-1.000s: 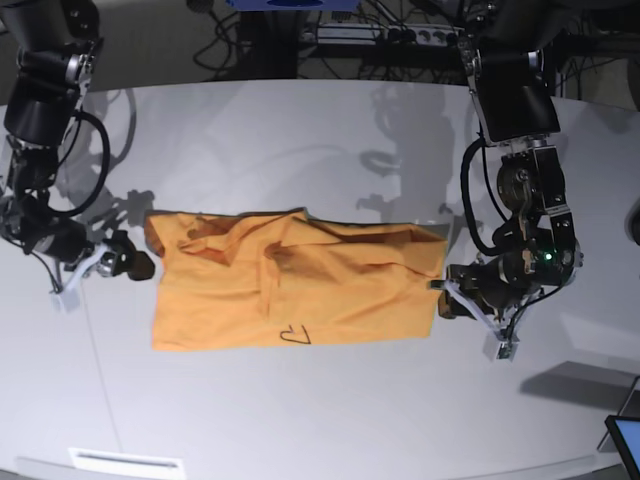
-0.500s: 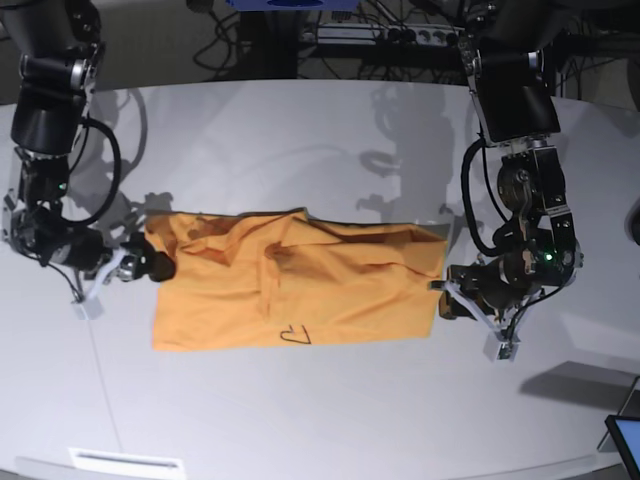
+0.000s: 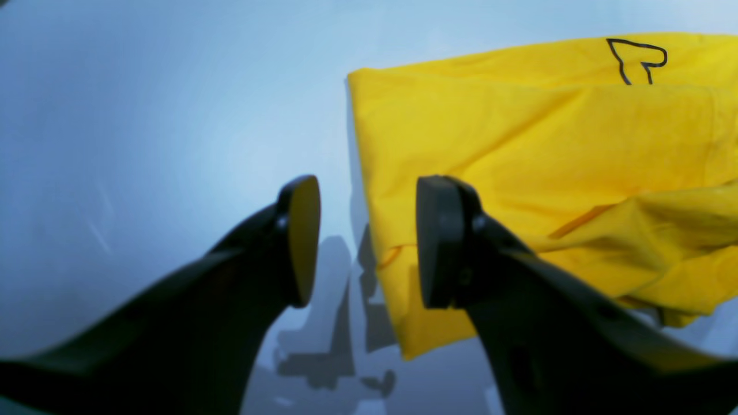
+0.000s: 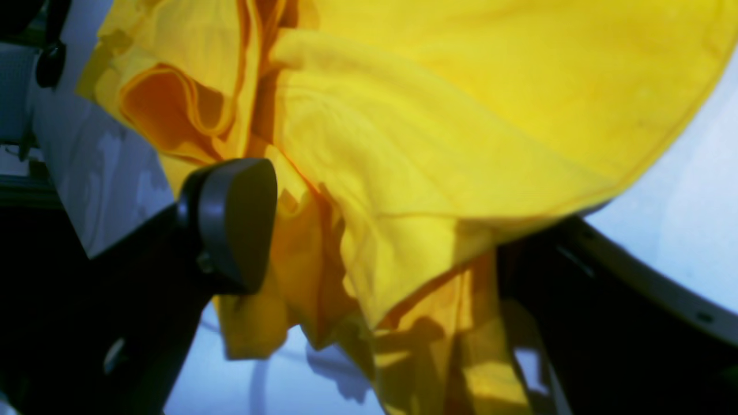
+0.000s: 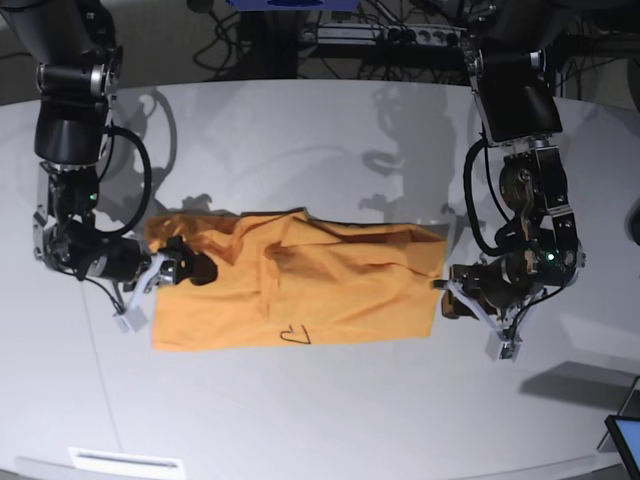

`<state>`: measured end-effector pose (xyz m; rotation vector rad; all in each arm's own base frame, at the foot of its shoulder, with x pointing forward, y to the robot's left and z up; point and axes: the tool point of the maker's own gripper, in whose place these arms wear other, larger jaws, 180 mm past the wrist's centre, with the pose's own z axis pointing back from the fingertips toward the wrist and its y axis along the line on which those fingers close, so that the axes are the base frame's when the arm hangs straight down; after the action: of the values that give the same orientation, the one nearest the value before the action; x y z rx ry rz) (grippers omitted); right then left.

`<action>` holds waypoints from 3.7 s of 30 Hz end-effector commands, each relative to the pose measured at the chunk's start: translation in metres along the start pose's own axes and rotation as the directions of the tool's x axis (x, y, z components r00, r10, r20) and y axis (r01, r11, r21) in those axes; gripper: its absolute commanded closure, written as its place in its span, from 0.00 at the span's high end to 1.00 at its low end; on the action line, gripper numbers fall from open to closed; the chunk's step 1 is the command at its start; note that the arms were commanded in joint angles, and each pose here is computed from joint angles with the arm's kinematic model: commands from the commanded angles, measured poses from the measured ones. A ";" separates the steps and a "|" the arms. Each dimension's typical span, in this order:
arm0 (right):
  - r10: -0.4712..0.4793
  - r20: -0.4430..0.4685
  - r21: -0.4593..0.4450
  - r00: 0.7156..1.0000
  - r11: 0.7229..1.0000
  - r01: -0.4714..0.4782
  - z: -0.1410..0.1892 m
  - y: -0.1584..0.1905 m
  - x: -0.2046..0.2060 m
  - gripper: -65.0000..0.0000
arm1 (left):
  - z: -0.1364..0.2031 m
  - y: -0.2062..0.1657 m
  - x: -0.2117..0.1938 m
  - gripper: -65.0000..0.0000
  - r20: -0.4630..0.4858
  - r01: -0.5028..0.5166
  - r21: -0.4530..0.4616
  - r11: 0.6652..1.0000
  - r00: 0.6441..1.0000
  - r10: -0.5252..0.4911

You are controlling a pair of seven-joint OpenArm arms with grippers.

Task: Fold the T-shirt properly
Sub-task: 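Grasp the shirt end with the right gripper and push it inward, then lift the shirt end with the right gripper and fold it over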

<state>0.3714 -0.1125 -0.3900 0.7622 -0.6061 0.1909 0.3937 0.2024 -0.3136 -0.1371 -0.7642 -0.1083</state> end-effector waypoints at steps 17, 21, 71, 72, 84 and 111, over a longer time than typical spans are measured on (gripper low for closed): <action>0.032 0.056 0.032 0.998 0.999 -0.034 -0.003 0.013 0.026 0.16 | 0.007 0.004 0.021 0.42 0.060 0.015 0.010 1.000 0.998 -0.016; 0.034 0.051 0.026 0.998 0.999 -0.036 -0.002 0.011 0.024 0.01 | 0.007 0.004 0.021 0.42 0.060 0.015 0.010 1.000 0.998 -0.016; -0.047 0.138 -0.473 0.989 0.874 0.107 0.051 0.003 0.061 0.00 | 0.002 0.016 0.014 0.43 0.030 -0.007 0.024 1.000 1.000 0.006; -0.069 0.148 -0.480 0.987 0.867 0.133 0.049 0.007 0.060 0.00 | 0.001 0.016 0.014 0.43 0.029 -0.008 0.024 1.000 1.000 0.007; 0.027 0.096 -0.798 0.995 0.600 0.061 0.031 -0.001 0.033 0.00 | 0.004 0.022 0.011 0.43 0.022 0.004 0.039 0.999 1.000 -0.005; 0.571 -0.160 -0.951 0.805 0.128 -0.280 0.010 0.095 0.051 0.00 | 0.010 0.038 0.014 0.42 0.021 0.016 0.072 0.997 1.000 -0.017</action>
<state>0.3643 -0.0577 -0.3178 -0.6823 -0.9668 0.2302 0.3910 0.2379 -0.3191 -0.0698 -0.7263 -0.0887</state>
